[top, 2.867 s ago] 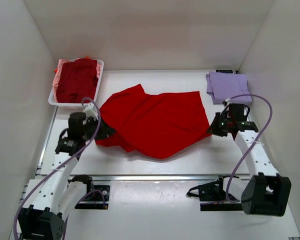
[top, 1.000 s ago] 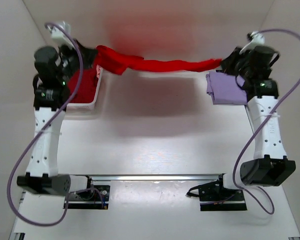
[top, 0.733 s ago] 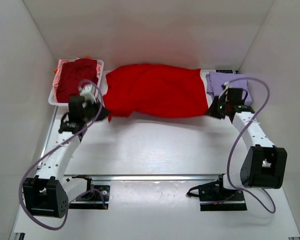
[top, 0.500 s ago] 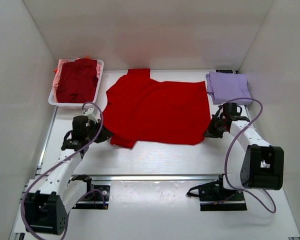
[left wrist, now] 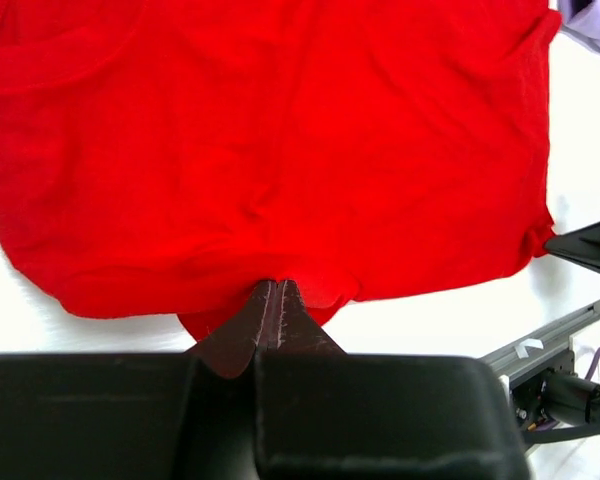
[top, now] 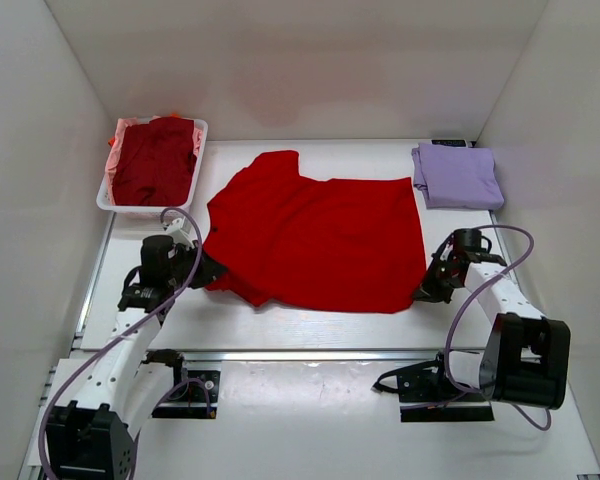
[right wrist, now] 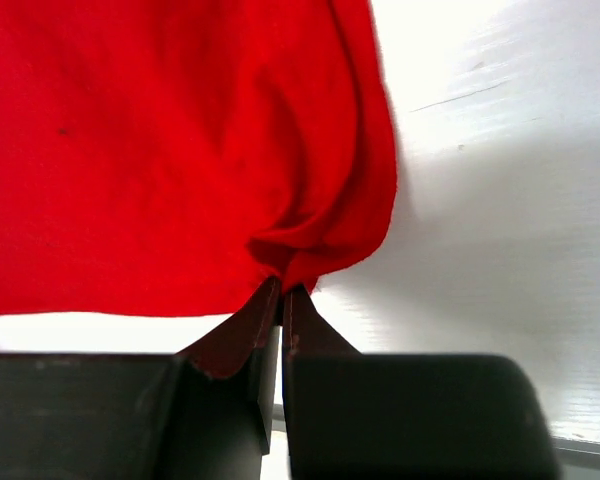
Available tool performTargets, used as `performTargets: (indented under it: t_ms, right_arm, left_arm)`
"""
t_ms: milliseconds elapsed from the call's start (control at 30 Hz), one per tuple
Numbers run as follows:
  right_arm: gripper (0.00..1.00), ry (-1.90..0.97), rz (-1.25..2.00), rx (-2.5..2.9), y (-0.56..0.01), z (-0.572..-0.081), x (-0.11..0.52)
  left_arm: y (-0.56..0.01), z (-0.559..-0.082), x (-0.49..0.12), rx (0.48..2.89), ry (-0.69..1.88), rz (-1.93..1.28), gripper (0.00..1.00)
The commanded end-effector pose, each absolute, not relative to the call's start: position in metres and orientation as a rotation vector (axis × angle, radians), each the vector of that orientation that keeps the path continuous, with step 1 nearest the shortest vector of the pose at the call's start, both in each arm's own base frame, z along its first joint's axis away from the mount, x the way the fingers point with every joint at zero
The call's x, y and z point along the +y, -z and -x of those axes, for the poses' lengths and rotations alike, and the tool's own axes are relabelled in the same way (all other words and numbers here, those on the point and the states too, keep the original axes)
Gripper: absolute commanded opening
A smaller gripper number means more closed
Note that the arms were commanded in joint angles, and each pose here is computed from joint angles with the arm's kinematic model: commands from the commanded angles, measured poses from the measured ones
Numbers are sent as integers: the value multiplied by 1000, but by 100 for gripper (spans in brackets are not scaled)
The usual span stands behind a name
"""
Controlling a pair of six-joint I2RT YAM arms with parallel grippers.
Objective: Fold and stack the t-shirts
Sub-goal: Fold the flattened tshirt in 1/3 of the way
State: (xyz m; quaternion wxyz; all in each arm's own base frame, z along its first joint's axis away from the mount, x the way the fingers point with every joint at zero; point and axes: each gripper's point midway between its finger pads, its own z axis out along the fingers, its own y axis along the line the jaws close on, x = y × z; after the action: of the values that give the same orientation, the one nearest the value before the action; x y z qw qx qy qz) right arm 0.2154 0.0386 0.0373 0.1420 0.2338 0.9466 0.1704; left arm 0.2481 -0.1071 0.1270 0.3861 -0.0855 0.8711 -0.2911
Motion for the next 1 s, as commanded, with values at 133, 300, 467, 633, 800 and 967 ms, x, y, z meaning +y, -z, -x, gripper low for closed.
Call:
performTargets:
  t_ms: [133,300,467,633,800,967]
  right_arm:
    - [0,-511,-701,2629,-59,-239,21]
    - [1,-564,-699,2602,-76,-264,18]
    - [0,-614,-712,2590,-80,-289,13]
    - [0,-613,-721,2607,-74,-313,6]
    - [1,-620,-746,2625,-66,-331,2]
    - [0,-627,-742,2614,-62,-352,-2]
  left_arm:
    - [-134,-272,-102,2220,721,238,0]
    - [-146,-304,-102,2223,716,254,0]
    - [-150,-331,-99,2235,702,266,0]
    - [-143,-358,-98,2268,701,288,0]
    - [-140,-386,-99,2263,704,296,0]
    - [-124,-412,-101,2290,713,317,0]
